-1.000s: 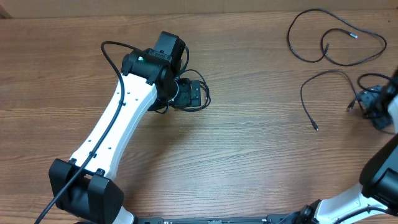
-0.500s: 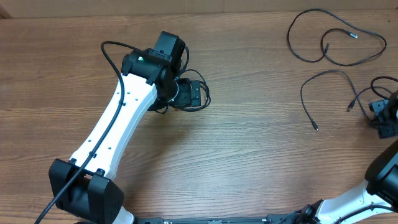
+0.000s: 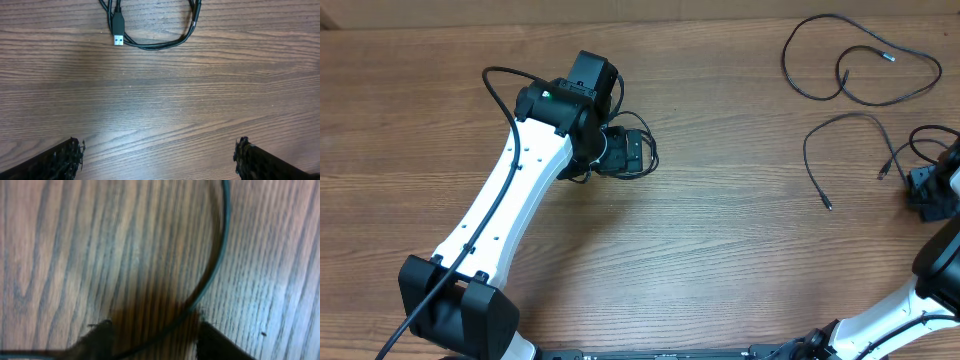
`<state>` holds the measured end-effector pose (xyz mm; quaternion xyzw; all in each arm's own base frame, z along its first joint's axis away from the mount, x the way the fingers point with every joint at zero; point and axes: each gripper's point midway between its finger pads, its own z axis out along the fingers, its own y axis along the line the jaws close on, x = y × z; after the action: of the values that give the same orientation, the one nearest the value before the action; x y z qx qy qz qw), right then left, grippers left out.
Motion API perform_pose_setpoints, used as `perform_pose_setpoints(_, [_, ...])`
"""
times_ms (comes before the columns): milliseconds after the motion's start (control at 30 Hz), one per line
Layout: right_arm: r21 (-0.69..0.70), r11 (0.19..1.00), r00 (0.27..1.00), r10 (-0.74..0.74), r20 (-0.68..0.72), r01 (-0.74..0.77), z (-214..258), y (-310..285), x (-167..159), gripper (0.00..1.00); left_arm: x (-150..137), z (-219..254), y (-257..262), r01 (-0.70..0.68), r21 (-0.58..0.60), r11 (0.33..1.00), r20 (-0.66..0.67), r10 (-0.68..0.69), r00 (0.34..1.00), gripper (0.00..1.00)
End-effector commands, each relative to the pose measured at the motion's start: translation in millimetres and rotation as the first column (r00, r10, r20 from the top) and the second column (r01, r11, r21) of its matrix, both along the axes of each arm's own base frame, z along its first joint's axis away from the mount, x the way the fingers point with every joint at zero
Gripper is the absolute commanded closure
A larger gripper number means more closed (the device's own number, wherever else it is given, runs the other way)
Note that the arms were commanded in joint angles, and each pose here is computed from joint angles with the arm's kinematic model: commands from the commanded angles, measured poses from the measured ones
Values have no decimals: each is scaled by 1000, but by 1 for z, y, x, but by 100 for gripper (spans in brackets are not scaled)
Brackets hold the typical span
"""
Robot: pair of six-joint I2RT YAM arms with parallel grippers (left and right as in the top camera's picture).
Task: Untangle cables
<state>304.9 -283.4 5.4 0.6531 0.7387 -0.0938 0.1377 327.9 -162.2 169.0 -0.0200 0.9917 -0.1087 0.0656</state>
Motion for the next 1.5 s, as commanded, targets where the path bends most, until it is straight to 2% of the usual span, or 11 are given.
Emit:
perform_pose_setpoints(0, [-19,1000,1000,-7,-3,7,-1,-5,-1,57,0,-2,-2,1,-5,1000,-9,-1,1000,0])
perform_pose_setpoints(467, [5,1000,1000,-3,-9,4,-16,-3,1,56,0,-2,-2,1,-6,1000,-8,-1,1000,0])
perform_pose_setpoints(667, [-15,998,996,67,52,-66,-12,-7,18,80,0,-2,-2,1,-5,1000,-8,-1,1000,0])
perform_pose_setpoints(1000, [-71,987,977,153,145,-144,-3,-16,45,80,0,-2,-2,1,-5,1000,-8,-1,1000,0])
perform_pose_setpoints(1133, [-91,960,942,279,187,-266,2,-13,62,81,0,-2,-2,1,-5,1000,-8,-1,1000,0])
perform_pose_setpoints(1167, [-97,954,935,297,193,-283,3,-13,65,79,0,-2,-2,1,-6,1000,-8,-1,1000,0])
perform_pose_setpoints(1200, [-102,954,934,298,197,-283,4,-13,66,70,0,-2,-2,1,-5,1000,-8,-1,1000,0])
perform_pose_setpoints(1267, [-101,954,934,299,196,-284,5,-13,66,61,0,-2,-2,1,-6,1000,-8,-1,1000,0])
perform_pose_setpoints(1333, [-102,946,928,321,190,-307,9,-13,67,39,0,-2,-2,1,-6,1000,-8,-1,1000,0])
perform_pose_setpoints(1367, [-101,945,925,326,197,-311,13,-13,69,35,0,-2,-2,1,-6,1000,-8,-1,1000,1])
perform_pose_setpoints(1467, [-91,919,870,392,300,-383,42,-2,91,34,1,-2,-3,1,-7,1000,-4,-1,1000,0])
